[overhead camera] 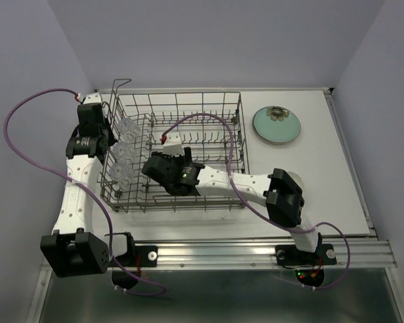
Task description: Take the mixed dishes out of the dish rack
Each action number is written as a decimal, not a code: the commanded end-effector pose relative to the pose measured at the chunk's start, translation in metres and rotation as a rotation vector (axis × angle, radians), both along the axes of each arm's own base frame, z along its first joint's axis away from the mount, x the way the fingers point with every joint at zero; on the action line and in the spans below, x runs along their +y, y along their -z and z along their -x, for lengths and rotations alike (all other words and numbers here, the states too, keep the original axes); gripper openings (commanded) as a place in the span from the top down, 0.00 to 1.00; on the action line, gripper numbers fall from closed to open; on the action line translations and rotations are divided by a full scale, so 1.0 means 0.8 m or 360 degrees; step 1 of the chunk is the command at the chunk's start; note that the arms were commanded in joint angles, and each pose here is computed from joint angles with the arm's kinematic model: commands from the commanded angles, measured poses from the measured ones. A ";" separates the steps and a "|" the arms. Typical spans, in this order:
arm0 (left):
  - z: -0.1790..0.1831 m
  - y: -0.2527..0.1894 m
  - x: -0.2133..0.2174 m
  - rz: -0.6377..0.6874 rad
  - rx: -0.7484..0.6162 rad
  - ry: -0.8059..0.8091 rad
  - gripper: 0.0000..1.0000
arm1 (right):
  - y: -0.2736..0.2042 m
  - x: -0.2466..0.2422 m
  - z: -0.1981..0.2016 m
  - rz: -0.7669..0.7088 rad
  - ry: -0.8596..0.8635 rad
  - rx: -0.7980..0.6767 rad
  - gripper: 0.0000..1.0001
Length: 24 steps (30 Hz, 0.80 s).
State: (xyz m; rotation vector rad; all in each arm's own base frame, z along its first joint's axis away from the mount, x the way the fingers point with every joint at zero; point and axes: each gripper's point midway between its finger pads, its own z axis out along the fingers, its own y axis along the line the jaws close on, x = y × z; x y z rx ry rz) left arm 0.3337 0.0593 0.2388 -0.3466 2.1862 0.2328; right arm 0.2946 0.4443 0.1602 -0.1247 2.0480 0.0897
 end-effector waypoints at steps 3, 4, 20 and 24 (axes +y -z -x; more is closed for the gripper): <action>0.001 -0.031 0.011 -0.0015 -0.0162 -0.0098 0.78 | -0.130 -0.034 -0.006 -0.0157 0.0092 -0.0256 0.99; 0.001 -0.032 0.011 -0.0016 -0.0163 -0.0095 0.78 | -0.133 -0.035 -0.005 -0.0168 0.0085 -0.0259 0.99; 0.002 -0.061 -0.001 0.0036 -0.0236 -0.0026 0.02 | -0.174 -0.036 -0.002 -0.0359 -0.0086 -0.0250 0.99; 0.007 -0.105 -0.013 0.0085 -0.0358 0.0039 0.01 | -0.181 -0.034 -0.013 -0.0602 -0.0263 -0.0137 0.99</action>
